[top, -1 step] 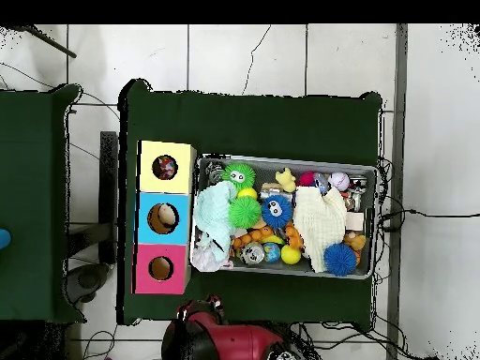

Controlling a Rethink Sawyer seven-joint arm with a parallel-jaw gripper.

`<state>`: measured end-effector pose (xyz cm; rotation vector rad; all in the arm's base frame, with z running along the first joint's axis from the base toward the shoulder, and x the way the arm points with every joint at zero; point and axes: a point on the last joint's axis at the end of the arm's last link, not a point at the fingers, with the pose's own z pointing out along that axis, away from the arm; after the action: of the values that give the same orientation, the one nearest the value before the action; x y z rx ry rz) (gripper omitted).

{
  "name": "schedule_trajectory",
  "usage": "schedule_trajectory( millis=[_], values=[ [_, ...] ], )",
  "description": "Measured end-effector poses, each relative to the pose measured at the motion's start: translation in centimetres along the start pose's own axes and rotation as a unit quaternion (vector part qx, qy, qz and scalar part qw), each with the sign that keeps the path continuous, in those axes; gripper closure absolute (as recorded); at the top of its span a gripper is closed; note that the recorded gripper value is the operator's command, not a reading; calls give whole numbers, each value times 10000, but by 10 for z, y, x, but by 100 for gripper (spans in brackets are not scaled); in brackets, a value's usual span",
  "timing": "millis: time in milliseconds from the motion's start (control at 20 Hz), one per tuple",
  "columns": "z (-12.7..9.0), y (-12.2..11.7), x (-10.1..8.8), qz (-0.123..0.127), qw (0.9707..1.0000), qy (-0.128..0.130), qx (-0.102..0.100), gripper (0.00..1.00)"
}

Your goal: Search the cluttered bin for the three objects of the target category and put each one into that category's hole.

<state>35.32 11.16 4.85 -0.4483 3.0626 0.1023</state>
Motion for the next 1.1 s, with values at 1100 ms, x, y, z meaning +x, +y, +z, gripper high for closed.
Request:
schedule_trajectory(
  millis=[1100],
  values=[
    [35, 17, 28, -4, 9999, 110, -77, 0]
  ],
)
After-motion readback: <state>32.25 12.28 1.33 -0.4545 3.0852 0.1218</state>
